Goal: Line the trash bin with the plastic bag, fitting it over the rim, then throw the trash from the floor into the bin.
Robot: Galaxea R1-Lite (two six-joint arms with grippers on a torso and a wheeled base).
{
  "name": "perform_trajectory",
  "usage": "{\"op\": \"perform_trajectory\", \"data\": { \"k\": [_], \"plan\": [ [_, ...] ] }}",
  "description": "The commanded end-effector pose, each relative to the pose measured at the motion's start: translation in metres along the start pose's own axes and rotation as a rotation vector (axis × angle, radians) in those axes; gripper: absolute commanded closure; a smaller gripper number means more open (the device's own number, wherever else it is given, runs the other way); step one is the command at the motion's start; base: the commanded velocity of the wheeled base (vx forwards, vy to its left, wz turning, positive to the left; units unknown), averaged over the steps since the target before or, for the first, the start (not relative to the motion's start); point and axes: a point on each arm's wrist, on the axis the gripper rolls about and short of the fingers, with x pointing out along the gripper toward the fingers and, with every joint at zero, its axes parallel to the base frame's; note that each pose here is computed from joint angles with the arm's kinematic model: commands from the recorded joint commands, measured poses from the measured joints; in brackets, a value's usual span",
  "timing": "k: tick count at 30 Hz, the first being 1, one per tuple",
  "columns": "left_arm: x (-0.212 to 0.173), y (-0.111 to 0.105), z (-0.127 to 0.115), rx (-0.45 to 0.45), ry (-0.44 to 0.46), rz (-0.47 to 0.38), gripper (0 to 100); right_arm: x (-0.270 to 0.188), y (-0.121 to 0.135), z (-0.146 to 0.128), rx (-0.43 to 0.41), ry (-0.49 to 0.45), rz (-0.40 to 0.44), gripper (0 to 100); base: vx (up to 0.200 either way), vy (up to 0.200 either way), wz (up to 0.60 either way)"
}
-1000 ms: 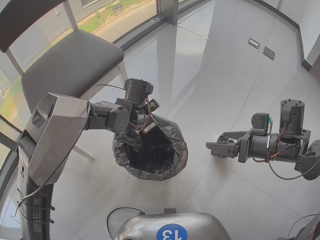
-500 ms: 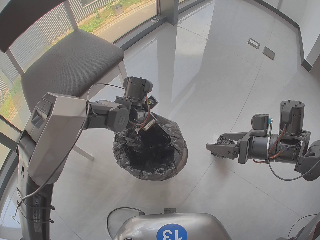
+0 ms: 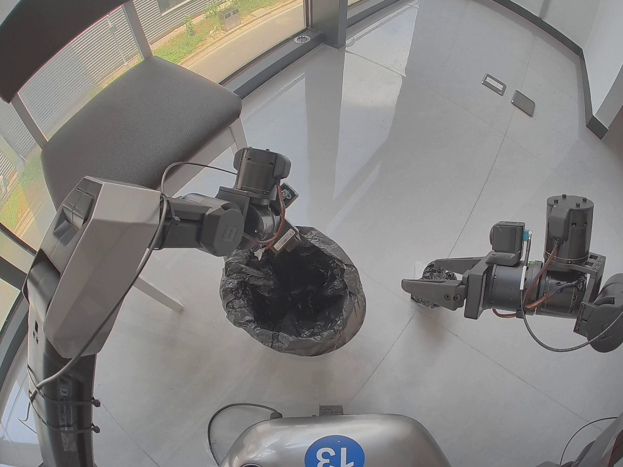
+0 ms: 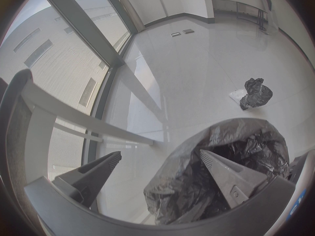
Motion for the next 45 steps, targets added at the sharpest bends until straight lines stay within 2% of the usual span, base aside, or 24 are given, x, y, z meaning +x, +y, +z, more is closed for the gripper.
{"op": "perform_trajectory", "data": {
  "k": [1, 5, 11, 18, 25, 31, 37, 42, 45],
  "plan": [
    [-0.024, 0.009, -0.006, -0.028, 0.032, 0.016, 0, -0.001, 0.001, 0.001, -0.003, -0.004, 0.002, 0, 0.0, 0.0, 0.0],
    [-0.045, 0.022, -0.024, -0.054, 0.147, 0.117, 0, -0.001, 0.001, 0.0, -0.005, -0.002, 0.002, 0, 0.0, 0.0, 0.0],
    [-0.068, 0.026, -0.041, -0.045, 0.203, 0.129, 0, 0.001, 0.002, -0.004, -0.004, 0.013, 0.009, 0, 0.0, 0.0, 0.0],
    [-0.056, 0.02, -0.052, -0.092, 0.233, 0.128, 0, 0.002, 0.002, -0.006, -0.005, 0.025, 0.007, 0, 0.0, 0.0, 0.0],
    [-0.026, 0.014, -0.062, -0.082, 0.275, 0.124, 0, 0.001, 0.003, -0.004, -0.01, 0.015, 0.01, 0, 0.0, 0.0, 0.0],
    [-0.004, 0.01, -0.06, -0.085, 0.271, 0.13, 0, -0.001, 0.003, -0.004, -0.014, 0.014, 0.01, 0, 0.0, 0.0, 0.0],
    [0.001, 0.011, -0.061, -0.053, 0.284, 0.148, 0, -0.002, 0.003, -0.006, -0.013, 0.02, 0.008, 0, 0.0, 0.0, 0.0],
    [0.002, 0.017, -0.065, -0.06, 0.3, 0.173, 0, -0.002, 0.003, -0.007, -0.017, 0.022, 0.007, 0, 0.0, 0.0, 0.0],
    [-0.003, 0.021, -0.058, -0.077, 0.274, 0.177, 0, -0.002, 0.003, -0.006, -0.021, 0.02, 0.006, 0, 0.0, 0.0, 0.0]
  ]
}}
